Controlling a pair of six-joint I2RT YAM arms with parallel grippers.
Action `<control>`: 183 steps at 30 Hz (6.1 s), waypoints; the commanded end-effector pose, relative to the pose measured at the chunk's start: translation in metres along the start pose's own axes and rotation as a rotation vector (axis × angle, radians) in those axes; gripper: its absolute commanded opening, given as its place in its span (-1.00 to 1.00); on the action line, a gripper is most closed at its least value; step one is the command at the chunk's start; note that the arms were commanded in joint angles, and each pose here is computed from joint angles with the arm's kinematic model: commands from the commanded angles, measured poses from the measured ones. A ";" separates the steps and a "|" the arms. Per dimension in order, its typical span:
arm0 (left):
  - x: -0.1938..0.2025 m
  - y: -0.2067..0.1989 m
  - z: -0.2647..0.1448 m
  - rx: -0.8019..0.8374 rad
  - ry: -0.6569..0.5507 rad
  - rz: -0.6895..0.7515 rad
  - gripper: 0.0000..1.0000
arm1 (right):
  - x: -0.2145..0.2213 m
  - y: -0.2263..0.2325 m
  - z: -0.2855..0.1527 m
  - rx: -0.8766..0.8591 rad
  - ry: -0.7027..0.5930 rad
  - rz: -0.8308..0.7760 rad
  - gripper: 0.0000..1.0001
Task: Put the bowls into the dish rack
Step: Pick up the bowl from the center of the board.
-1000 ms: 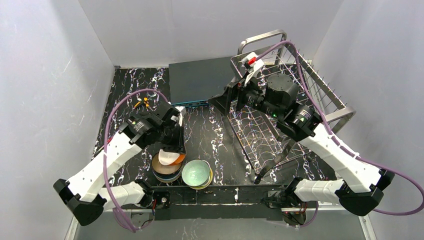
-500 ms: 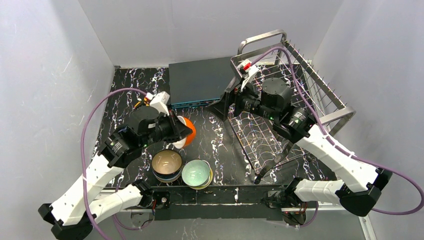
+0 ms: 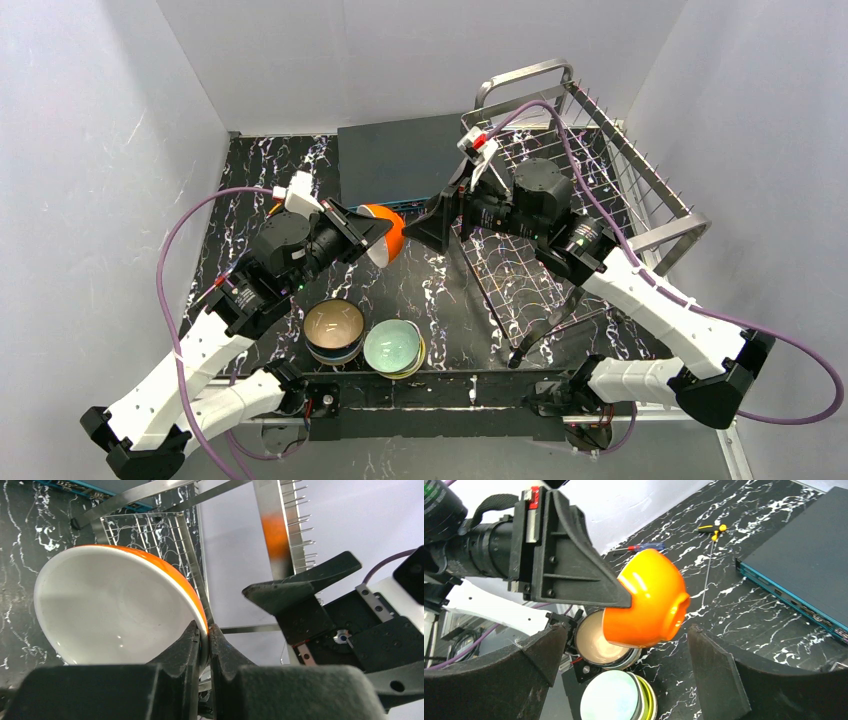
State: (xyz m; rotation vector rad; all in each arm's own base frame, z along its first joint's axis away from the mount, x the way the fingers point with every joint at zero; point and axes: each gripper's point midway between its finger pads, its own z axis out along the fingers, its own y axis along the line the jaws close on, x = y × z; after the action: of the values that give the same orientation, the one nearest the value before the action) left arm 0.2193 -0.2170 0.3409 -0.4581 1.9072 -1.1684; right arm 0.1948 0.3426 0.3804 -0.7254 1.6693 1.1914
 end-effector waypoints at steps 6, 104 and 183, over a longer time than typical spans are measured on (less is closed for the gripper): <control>-0.026 -0.048 -0.011 0.199 -0.102 -0.086 -1.00 | -0.006 0.010 0.013 -0.091 -0.017 -0.056 0.97; 0.035 0.041 -0.069 0.356 0.328 1.422 0.94 | 0.011 0.057 -0.023 -0.281 0.116 -0.445 -0.97; -0.016 0.087 0.069 -0.193 -0.197 0.539 -1.00 | -0.085 -0.041 -0.116 0.610 -0.110 -0.270 0.97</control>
State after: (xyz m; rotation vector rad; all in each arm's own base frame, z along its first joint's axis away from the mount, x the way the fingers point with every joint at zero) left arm 0.2816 -0.2281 0.2112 0.0526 2.0011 -0.6012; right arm 0.2075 0.2455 0.4456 -0.5860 1.5921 0.6386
